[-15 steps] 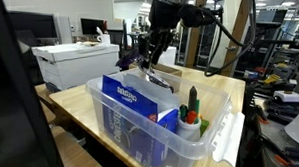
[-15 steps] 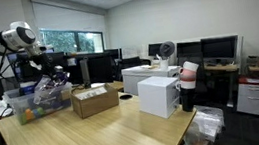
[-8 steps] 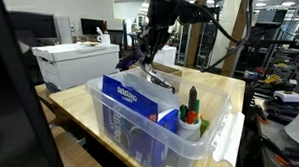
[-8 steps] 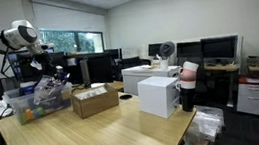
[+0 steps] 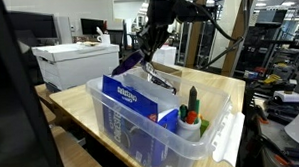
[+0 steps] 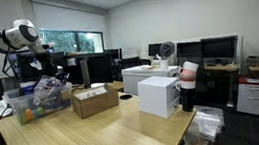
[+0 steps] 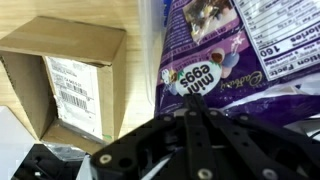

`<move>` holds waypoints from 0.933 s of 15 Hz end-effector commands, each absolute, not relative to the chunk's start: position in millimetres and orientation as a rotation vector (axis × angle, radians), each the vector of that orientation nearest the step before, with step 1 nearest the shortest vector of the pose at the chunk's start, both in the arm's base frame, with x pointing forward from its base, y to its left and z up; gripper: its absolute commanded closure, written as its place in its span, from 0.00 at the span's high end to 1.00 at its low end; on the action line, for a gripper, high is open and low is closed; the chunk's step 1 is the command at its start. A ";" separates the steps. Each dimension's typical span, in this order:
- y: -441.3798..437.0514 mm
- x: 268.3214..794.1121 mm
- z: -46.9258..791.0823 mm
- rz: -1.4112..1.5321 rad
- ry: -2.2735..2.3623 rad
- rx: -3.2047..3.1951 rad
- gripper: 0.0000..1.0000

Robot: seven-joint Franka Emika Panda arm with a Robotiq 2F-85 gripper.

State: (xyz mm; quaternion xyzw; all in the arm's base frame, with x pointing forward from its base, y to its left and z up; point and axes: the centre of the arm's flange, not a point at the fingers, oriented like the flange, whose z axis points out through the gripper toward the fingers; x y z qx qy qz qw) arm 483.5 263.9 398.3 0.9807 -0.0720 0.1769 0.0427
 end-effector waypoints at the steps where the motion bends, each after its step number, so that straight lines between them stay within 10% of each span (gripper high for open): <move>1: 261.5 475.5 389.9 0.540 -0.254 3.035 0.02; 14: 273.3 459.8 334.4 0.524 -0.196 3.065 0.02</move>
